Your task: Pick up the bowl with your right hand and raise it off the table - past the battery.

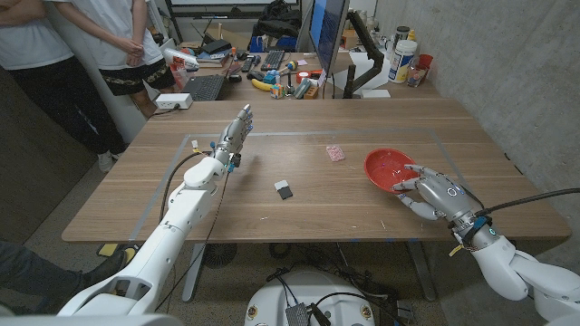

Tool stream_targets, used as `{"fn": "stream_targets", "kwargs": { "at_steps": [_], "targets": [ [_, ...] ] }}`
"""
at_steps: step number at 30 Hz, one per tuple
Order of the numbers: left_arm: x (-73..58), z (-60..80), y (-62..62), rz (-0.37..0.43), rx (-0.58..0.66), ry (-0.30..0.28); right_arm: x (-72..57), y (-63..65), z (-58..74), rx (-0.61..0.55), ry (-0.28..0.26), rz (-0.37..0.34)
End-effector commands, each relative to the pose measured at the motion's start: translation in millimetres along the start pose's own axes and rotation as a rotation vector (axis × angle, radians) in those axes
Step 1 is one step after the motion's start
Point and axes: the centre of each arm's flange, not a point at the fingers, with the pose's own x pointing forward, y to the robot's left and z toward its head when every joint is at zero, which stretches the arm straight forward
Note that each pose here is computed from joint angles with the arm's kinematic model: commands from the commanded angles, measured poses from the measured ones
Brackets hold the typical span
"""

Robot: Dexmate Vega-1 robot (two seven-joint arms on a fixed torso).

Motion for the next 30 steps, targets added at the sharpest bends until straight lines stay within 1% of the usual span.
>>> {"fn": "stream_targets", "kwargs": {
  "at_steps": [1, 15, 23, 26, 30],
  "targets": [
    [0.0, -0.7, 2.5, 0.006, -0.007, -0.007, 8.3, -15.1, 4.7, 0.012, -0.026, -0.004],
    [2.8, -2.1, 2.9, 0.0, -0.014, -0.011, 17.7, -29.7, 6.5, -0.002, -0.049, -0.026],
    [3.0, -2.3, 1.7, -0.004, -0.014, -0.011, 25.0, -33.6, 5.7, -0.008, -0.065, -0.045],
    [2.6, -1.8, 1.7, -0.003, -0.011, -0.012, 27.0, -35.7, 5.6, -0.006, -0.062, -0.053],
    [2.2, -1.3, 1.9, -0.002, -0.011, -0.012, 29.0, -40.5, 5.8, -0.013, -0.069, -0.06]
  ]
}}
